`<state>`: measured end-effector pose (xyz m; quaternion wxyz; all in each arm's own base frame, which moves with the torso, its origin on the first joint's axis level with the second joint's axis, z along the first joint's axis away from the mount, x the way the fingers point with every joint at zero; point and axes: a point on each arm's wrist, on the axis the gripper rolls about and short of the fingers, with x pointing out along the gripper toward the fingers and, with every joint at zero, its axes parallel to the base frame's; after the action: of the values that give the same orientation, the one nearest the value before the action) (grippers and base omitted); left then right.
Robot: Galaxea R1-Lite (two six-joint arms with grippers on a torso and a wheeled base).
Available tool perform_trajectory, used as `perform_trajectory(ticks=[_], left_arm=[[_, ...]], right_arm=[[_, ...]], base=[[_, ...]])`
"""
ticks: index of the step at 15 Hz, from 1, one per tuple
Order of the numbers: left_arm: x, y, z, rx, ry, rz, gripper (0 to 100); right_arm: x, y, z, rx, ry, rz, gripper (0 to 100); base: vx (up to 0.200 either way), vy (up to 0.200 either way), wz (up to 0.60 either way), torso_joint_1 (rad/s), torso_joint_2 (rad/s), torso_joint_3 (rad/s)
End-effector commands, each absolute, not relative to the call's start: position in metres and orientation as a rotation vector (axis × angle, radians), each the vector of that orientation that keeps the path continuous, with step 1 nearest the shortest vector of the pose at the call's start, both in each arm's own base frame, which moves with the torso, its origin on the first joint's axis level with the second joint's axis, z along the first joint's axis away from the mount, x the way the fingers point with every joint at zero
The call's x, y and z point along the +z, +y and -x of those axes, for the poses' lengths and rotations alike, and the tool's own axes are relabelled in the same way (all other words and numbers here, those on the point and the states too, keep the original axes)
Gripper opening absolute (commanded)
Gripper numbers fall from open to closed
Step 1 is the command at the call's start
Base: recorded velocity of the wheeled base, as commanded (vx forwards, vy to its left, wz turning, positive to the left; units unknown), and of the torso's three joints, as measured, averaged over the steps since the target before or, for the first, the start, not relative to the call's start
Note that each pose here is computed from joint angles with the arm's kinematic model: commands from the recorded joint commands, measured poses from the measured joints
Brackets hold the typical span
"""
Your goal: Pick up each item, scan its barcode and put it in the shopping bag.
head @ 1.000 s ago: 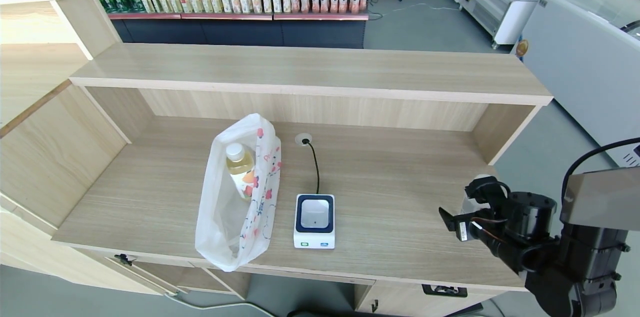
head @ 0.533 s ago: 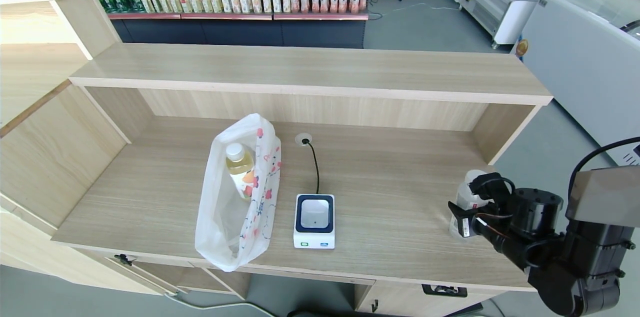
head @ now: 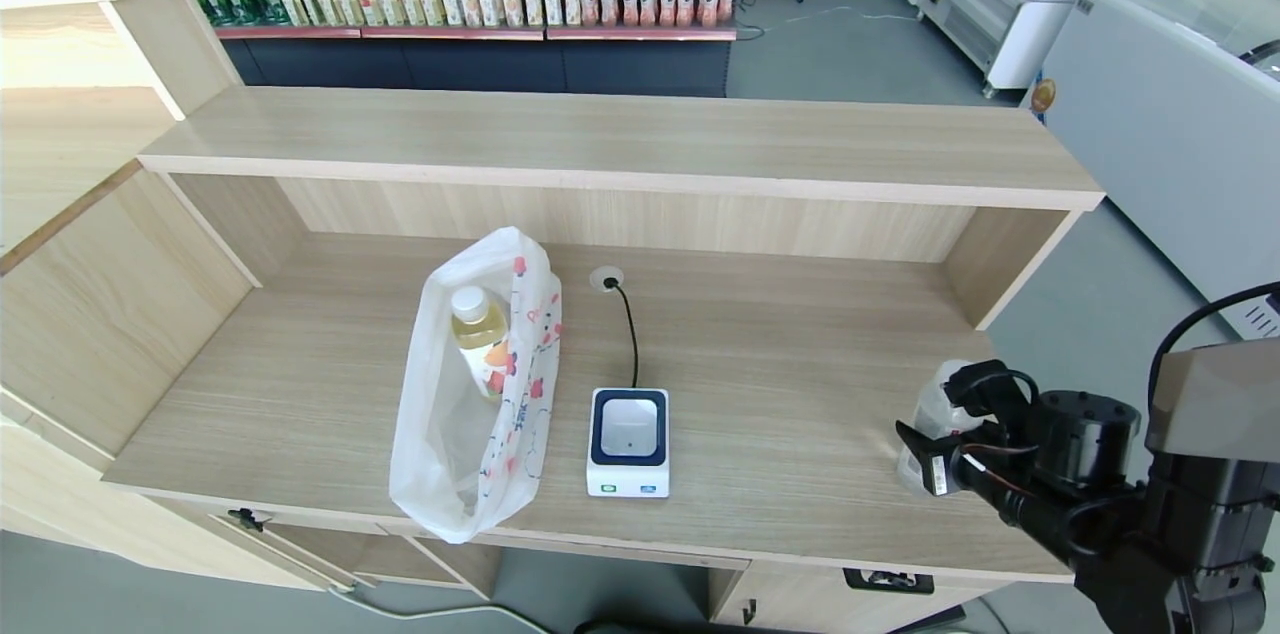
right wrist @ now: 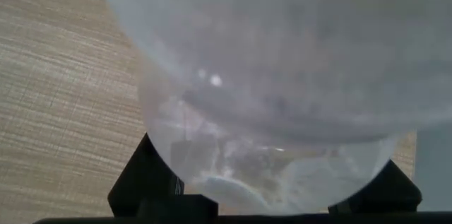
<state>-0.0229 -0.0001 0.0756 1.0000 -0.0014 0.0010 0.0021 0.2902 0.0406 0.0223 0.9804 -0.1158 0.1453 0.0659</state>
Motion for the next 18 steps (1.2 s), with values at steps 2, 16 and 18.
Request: perform_trajectory(ticks=[2, 16, 18], left_arm=[[0.076, 0.000, 0.023, 0.005, 0.002, 0.003, 100], [0.076, 0.000, 0.023, 0.005, 0.000, 0.003, 100], [0.076, 0.000, 0.023, 0.005, 0.002, 0.003, 100]], right_arm=[[0.025, 0.041, -0.286, 0.142, 0.295, 0.229, 0], [0.143, 0.063, -0.246, 0.679, 0.084, -0.202, 0], [0.151, 0.075, -0.233, 0.804, 0.061, -0.182, 0]], base=[[0.000, 0.000, 0.00, 0.000, 0.00, 0.000], [0.000, 0.000, 0.00, 0.000, 0.00, 0.000], [0.000, 0.000, 0.00, 0.000, 0.00, 0.000]])
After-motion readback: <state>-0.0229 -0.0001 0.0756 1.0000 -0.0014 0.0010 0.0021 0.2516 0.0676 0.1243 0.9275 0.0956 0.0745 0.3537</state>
